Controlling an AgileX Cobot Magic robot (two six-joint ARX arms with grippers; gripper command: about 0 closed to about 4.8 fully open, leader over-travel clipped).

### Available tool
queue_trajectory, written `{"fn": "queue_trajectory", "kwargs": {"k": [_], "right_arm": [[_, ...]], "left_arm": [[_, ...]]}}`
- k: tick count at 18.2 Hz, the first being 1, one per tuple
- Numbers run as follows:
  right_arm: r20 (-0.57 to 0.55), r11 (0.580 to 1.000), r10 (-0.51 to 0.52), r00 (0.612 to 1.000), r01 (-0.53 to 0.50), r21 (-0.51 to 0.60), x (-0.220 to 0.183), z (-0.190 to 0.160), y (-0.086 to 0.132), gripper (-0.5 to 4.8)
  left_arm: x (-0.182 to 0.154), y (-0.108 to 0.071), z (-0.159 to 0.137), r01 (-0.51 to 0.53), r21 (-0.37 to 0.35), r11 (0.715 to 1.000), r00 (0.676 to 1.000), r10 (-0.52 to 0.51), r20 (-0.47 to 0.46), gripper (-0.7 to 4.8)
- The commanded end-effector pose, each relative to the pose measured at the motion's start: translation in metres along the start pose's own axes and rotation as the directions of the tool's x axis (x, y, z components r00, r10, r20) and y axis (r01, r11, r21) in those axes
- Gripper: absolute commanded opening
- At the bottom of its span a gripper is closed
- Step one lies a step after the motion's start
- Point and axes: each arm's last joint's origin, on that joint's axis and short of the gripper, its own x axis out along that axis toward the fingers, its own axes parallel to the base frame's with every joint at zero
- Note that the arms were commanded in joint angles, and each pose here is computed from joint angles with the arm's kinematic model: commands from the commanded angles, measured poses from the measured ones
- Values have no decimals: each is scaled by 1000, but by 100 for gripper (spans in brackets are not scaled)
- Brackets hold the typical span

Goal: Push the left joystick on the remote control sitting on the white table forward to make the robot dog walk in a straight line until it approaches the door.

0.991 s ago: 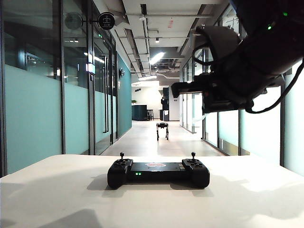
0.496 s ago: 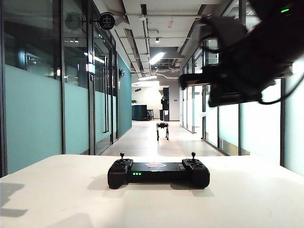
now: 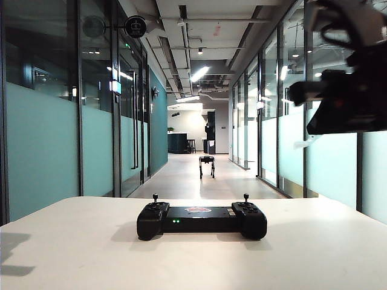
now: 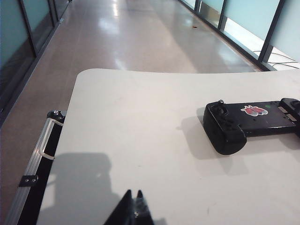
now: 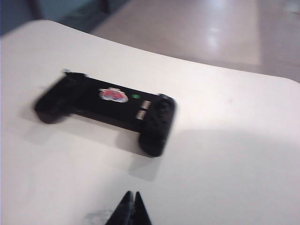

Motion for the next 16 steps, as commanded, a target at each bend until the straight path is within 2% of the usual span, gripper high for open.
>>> {"fn": "queue_trajectory", "kwargs": {"k": [1,5,16], "right_arm": [[49,1000,19,999,-21,22,-9,0,-4,-1],[105,999,22,994,-27,41,-22,-4,-10,-1],[132,998,16,991,-23,51,-44,-19,-30,-2]], "left_arm": [[0,0,0,3,2,1000,1000,-3,-7,-5],[0,0,0,3,2,1000,1000,-3,-7,-5],[0,0,0,3,2,1000,1000,-3,-7,-5]]}}
